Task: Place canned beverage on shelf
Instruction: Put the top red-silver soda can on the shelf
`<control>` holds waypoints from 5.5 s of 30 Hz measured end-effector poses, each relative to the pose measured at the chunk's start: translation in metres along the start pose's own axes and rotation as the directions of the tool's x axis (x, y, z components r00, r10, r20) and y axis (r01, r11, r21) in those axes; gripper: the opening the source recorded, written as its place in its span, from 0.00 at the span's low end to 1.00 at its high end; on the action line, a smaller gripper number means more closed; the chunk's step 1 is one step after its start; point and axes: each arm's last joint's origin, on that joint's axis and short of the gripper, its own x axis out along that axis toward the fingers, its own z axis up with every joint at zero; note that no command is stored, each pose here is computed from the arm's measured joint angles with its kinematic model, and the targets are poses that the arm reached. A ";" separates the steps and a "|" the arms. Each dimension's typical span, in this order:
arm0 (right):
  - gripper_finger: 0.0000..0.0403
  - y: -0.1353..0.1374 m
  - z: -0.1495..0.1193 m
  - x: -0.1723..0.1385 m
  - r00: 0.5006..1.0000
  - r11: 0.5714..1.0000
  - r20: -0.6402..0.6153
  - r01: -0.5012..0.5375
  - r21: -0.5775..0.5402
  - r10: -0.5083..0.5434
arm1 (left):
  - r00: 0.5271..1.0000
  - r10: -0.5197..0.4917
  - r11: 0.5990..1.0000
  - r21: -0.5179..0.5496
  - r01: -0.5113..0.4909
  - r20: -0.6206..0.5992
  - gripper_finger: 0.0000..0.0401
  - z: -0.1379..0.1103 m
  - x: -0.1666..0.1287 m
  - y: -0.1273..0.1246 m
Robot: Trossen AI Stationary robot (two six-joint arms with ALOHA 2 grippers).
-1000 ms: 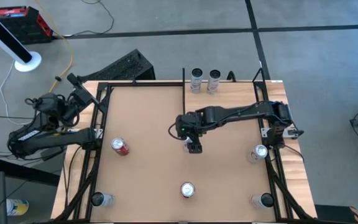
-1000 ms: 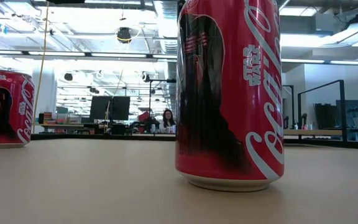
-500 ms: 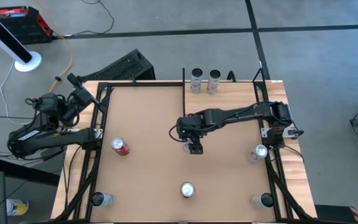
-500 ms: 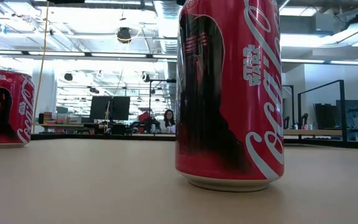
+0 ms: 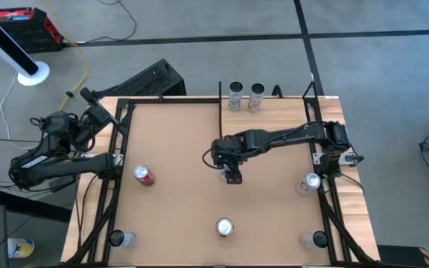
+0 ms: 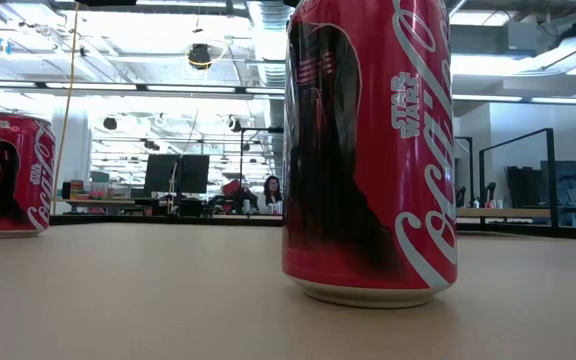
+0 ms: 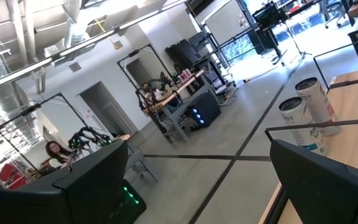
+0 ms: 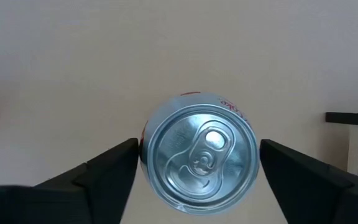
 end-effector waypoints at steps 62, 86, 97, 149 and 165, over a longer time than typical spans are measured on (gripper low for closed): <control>0.69 -0.197 -0.166 -0.107 0.968 0.813 -0.147 0.251 0.526 -0.203 | 1.000 0.011 1.000 0.005 -0.011 -0.010 0.95 0.000 0.000 0.000; 0.82 -0.181 -0.172 -0.141 0.947 0.784 -0.007 0.269 0.560 -0.320 | 1.000 0.014 1.000 0.008 -0.014 -0.012 0.95 0.000 0.000 0.000; 0.67 -0.116 -0.158 -0.122 0.976 0.893 0.088 0.144 0.425 -0.199 | 1.000 0.014 1.000 0.008 -0.014 -0.012 0.95 0.000 0.000 0.000; 0.04 -0.168 -0.205 -0.054 0.845 0.691 -0.184 0.520 0.502 -0.502 | 1.000 0.014 1.000 0.012 -0.013 -0.012 0.95 0.000 0.000 0.000; 0.05 -0.172 -0.199 -0.056 0.828 0.660 -0.122 0.517 0.545 -0.548 | 1.000 0.014 1.000 0.012 -0.013 -0.012 0.95 0.000 0.000 0.000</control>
